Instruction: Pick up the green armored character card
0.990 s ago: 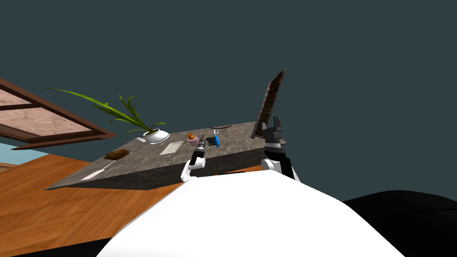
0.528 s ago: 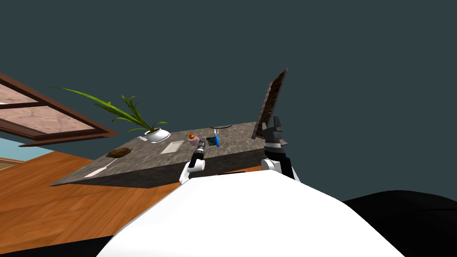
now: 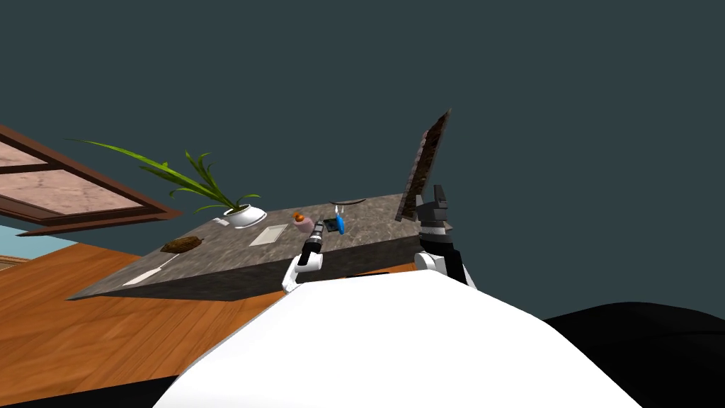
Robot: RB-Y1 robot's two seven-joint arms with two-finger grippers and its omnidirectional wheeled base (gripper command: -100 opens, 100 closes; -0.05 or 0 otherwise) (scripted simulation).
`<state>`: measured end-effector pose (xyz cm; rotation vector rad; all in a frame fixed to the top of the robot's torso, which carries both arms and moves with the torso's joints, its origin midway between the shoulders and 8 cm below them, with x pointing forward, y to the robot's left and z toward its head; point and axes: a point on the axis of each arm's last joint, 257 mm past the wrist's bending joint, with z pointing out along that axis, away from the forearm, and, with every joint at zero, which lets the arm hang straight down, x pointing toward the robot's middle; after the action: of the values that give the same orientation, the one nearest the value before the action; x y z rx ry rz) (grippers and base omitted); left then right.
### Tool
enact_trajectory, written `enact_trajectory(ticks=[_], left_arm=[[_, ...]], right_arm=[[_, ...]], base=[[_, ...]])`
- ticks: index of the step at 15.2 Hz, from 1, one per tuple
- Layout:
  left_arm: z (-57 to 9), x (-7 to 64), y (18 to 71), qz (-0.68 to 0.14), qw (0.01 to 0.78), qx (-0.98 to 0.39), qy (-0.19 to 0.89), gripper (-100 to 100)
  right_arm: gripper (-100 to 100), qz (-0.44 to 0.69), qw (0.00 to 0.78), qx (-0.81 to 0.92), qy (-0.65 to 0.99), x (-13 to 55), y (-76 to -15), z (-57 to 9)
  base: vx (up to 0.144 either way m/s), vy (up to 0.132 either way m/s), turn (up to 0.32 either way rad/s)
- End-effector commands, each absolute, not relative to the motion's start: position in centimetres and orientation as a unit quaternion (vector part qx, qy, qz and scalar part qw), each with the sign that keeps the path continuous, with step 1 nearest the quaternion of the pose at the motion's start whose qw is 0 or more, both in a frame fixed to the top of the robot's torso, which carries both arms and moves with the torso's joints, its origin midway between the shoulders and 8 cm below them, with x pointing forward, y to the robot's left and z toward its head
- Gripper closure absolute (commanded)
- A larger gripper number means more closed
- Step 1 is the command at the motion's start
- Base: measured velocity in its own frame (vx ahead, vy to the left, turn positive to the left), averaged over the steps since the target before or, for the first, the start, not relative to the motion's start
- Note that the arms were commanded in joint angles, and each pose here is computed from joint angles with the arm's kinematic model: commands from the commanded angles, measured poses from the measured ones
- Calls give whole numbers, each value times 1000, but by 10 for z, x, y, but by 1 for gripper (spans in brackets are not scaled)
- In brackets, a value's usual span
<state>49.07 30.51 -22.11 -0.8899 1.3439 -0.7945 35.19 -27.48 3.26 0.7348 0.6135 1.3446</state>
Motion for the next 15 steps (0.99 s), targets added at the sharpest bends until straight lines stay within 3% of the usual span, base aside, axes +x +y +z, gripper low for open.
enact_trajectory(ticks=[1,4,5,10,11,15], left_arm=[[-220,500,309,-344,623,-391,583,-100],[-219,502,309,-344,624,-391,582,-100],[-221,495,307,-345,623,-389,584,100],[-221,488,304,-347,623,-385,585,100],[-221,487,313,-338,634,-382,582,-100],[-222,486,327,-323,650,-377,576,-100]], right_arm=[[0,599,678,327,273,352,-275,33],[0,599,678,327,273,352,-275,33],[0,599,678,327,273,352,-275,33],[0,599,678,327,273,352,-275,33],[0,599,678,327,273,352,-275,33],[0,599,678,327,273,352,-275,33]], base=[[-5,27,-68],[-5,27,-36],[3,1,60],[6,-20,47],[13,-49,62],[19,-102,65]])
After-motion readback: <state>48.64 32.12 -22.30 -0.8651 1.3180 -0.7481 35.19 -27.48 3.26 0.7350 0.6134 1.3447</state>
